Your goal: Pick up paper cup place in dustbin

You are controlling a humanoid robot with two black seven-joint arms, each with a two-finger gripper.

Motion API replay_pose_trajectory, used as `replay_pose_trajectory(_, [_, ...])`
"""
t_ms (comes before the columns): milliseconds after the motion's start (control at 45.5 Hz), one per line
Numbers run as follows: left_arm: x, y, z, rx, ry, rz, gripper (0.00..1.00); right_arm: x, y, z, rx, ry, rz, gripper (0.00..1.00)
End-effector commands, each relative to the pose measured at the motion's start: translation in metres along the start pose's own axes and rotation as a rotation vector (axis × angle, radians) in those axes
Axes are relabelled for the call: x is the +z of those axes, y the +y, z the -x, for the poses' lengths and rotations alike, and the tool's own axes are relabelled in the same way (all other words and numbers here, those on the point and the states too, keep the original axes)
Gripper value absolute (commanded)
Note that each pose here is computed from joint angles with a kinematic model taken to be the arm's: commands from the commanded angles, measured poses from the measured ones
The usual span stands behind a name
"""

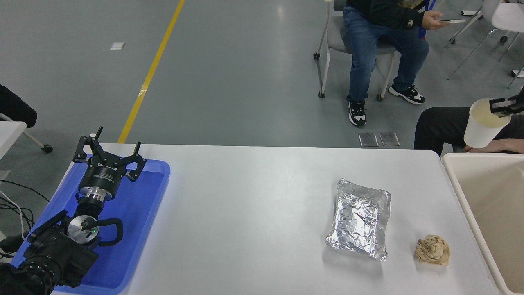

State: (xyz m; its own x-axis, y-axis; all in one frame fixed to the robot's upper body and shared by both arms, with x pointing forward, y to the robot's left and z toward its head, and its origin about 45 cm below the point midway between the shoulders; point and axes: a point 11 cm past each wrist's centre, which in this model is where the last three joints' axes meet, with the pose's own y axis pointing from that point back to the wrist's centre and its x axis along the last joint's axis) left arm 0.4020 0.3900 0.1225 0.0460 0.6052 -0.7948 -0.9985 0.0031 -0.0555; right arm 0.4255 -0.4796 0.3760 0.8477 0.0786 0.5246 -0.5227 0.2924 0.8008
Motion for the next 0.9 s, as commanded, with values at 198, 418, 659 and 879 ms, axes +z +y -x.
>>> replay_pose_trajectory(198, [0.000, 0.001, -0.001, 0.001, 0.001, 0.000, 1.00, 0.018, 0.031, -0.007, 0.002, 0.001, 0.044, 0.00])
replay_pose_trajectory(418, [0.000, 0.001, -0.001, 0.001, 0.001, 0.000, 1.00, 0.070, 0.027, 0.013, -0.012, -0.033, 0.158, 0.00])
replay_pose_trajectory(659, [0.000, 0.001, -0.001, 0.002, -0.001, 0.001, 1.00, 0.137, -0.005, 0.068, -0.021, -0.120, 0.286, 0.00])
replay_pose_trajectory(879, [0.001, 0.001, -0.001, 0.002, -0.002, 0.003, 1.00, 0.135, -0.060, 0.126, -0.011, -0.142, 0.267, 0.00])
